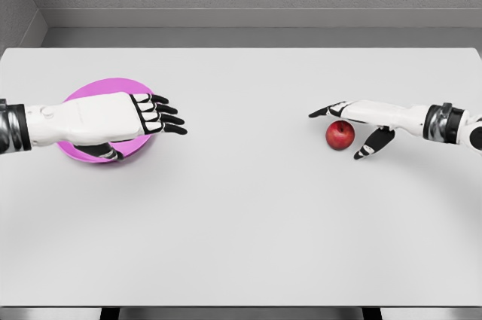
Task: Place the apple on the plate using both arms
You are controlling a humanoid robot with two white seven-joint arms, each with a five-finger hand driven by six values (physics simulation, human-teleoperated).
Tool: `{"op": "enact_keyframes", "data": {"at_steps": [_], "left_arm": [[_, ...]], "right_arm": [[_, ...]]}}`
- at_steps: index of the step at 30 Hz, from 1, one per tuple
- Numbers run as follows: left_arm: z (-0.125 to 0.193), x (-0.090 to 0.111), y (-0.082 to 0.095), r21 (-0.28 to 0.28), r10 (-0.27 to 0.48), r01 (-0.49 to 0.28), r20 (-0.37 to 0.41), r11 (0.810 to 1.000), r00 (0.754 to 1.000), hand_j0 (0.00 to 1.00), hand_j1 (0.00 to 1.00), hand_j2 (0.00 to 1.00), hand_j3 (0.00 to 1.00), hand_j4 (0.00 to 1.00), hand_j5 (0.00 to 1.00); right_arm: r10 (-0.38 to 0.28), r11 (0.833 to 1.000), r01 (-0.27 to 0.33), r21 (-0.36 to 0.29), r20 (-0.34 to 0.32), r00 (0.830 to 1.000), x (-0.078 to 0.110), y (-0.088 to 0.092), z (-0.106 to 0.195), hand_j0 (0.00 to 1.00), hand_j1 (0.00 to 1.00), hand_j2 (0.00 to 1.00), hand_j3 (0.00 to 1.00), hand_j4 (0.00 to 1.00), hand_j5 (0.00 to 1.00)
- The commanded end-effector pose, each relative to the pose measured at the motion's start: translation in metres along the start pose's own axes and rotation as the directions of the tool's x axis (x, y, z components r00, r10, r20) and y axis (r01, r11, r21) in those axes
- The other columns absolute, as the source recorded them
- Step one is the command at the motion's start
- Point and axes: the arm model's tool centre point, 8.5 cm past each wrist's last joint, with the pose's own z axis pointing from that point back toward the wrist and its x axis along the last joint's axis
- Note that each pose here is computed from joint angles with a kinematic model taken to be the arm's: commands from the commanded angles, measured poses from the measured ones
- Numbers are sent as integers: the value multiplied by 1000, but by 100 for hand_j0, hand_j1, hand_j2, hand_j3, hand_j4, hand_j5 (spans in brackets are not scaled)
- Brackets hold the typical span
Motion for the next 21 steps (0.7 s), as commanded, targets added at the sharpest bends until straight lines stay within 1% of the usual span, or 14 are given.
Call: {"op": "enact_keyframes", "data": {"at_steps": [1,4,5,7,10,13,16,18,21], "left_arm": [[1,0,0,3,5,-5,-1,1000,1000,100,100,100,100,100,100],[1,0,0,3,5,-5,-1,1000,1000,100,100,100,100,100,100],[1,0,0,2,4,-4,-2,1000,1000,100,100,100,100,100,100],[1,0,0,3,5,-5,-1,1000,1000,100,100,100,100,100,100],[1,-1,1,3,4,-4,-3,1000,1000,100,100,100,100,100,100],[1,-1,1,3,4,-4,-3,1000,1000,100,100,100,100,100,100],[1,-1,1,4,2,-2,-3,1000,1000,100,100,100,100,100,100],[1,-1,1,4,2,-2,-3,1000,1000,100,100,100,100,100,100],[1,-1,1,4,2,-2,-3,1000,1000,100,100,100,100,100,100]], "right_arm": [[-13,1000,13,-3,-7,1000,-3,1,1,100,100,100,100,100,100],[-13,1000,13,-6,-7,1000,-3,0,1,100,100,100,100,100,100],[-14,1000,14,-6,-8,1000,-3,0,1,98,98,98,98,98,98],[-13,1000,13,-9,-7,1000,-3,-1,1,89,89,89,89,89,89],[-13,1000,13,-11,-7,1000,-3,-2,1,81,81,81,81,81,81],[-13,1000,13,-13,1,1000,-1,-3,-2,76,76,76,76,76,76],[-15,1000,15,-13,9,1000,1,-2,-5,76,76,76,76,76,76],[-16,1000,16,-12,11,1000,1,-1,-6,71,71,71,71,71,71],[-16,1000,16,-12,11,1000,1,-1,-6,67,67,67,67,67,67]]}}
